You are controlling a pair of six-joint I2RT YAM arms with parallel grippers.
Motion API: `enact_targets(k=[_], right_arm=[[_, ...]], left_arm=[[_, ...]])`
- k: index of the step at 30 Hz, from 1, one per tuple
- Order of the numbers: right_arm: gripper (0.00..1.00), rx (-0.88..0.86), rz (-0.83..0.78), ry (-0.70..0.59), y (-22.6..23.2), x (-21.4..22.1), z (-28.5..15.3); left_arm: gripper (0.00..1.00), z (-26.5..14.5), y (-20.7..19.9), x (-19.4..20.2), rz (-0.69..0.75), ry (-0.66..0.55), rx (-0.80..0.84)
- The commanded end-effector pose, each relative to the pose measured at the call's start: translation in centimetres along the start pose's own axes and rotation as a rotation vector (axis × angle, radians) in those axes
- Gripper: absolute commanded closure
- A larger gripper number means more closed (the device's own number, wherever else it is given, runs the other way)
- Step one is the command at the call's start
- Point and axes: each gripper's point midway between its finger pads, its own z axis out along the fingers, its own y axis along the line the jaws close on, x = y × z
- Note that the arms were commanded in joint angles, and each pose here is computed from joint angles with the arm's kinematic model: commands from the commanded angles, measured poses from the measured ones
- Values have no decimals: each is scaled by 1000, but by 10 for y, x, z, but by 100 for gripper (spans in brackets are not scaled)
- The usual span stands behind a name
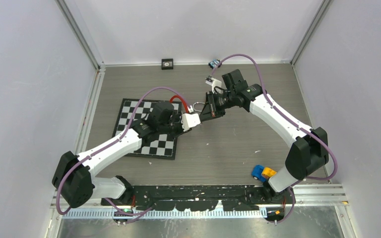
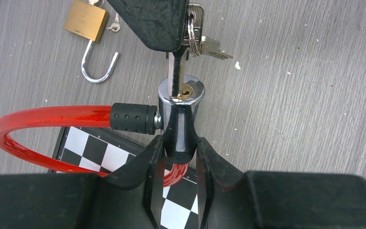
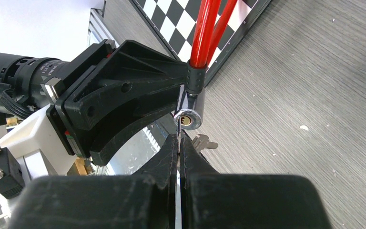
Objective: Unlock with the key
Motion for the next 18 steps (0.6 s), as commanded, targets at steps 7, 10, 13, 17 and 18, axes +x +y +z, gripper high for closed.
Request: enact_targets(k=[7,10,13,17,18], right_arm=[[99,-18,-57,-13,9,0,-5],[99,-17,-59,-13,9,0,-6],[99,-17,-58,-14,9,1,-6],[99,-25,-56,-13,11,-1,-6],[99,-27,-54,-12,11,-2,-5]], left_arm=[[100,-10,19,-26,32,-88,-88],[100,-10,19,-26,32,-89,-90],[100,-10,19,-25,35,-88,-90],[100,-9,18,-25,36,-89,-85],[100,-9,18,-25,37,-90,-84]])
